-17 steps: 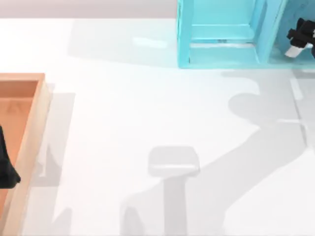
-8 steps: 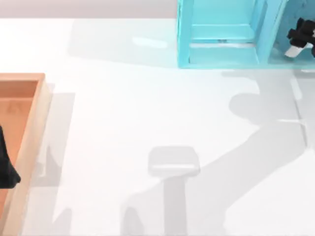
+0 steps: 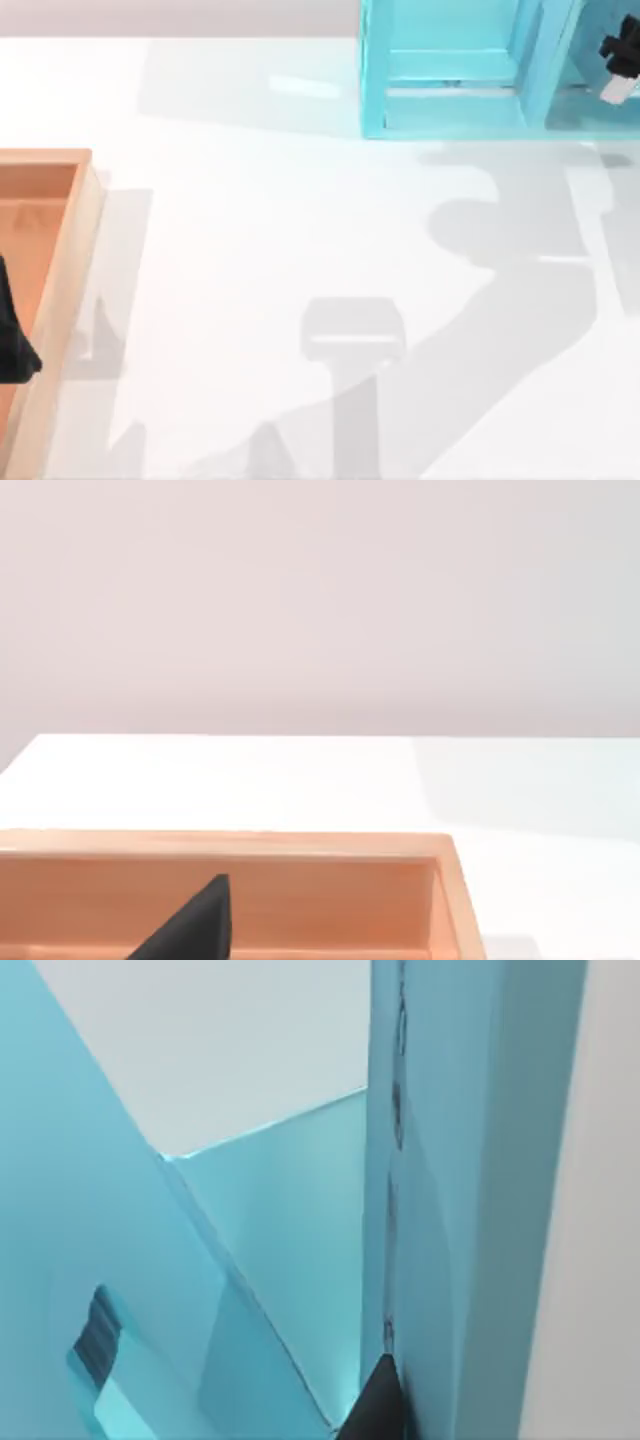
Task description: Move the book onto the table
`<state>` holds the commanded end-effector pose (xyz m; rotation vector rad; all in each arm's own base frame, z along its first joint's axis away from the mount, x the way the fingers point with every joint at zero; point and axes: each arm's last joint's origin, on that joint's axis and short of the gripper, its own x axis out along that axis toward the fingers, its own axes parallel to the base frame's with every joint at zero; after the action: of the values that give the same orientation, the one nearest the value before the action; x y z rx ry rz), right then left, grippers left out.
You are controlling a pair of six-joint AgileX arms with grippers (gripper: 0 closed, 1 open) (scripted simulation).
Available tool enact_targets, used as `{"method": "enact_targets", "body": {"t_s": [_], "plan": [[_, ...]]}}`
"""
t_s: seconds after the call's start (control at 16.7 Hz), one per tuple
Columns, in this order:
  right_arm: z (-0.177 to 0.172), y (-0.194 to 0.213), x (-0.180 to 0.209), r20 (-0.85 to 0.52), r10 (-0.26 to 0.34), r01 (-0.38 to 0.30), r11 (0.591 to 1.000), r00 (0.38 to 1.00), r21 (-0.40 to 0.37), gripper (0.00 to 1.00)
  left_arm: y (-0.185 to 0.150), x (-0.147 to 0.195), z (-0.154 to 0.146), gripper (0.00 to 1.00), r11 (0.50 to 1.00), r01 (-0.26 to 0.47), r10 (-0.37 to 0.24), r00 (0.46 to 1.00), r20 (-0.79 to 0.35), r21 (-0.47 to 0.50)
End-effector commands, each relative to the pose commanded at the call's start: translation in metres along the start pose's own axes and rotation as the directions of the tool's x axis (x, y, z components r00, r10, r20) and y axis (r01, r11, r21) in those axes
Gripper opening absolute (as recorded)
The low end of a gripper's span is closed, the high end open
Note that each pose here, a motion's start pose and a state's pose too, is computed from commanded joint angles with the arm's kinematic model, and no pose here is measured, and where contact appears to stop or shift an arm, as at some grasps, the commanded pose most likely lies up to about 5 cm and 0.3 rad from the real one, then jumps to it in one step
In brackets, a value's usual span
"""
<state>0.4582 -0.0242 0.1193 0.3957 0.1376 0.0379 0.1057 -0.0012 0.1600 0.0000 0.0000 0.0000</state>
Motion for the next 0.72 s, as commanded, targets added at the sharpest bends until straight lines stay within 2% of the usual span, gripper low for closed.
{"method": "enact_targets", "body": {"t_s": [0.18, 0.42, 0.72], "plan": [[0.041, 0.020, -0.034, -0.004, 0.003, -0.003, 1.000, 1.000, -0.003, 0.00, 0.000, 0.000, 0.000, 1.00, 1.000, 0.000, 0.000, 1.000, 0.000, 0.000], [0.089, 0.046, -0.102, -0.004, 0.005, -0.005, 1.000, 1.000, -0.003, 0.00, 0.000, 0.000, 0.000, 1.00, 1.000, 0.000, 0.000, 1.000, 0.000, 0.000], [0.114, 0.063, -0.180, 0.003, 0.005, -0.005, 1.000, 1.000, 0.000, 0.00, 0.000, 0.000, 0.000, 1.00, 1.000, 0.000, 0.000, 1.000, 0.000, 0.000]]}}
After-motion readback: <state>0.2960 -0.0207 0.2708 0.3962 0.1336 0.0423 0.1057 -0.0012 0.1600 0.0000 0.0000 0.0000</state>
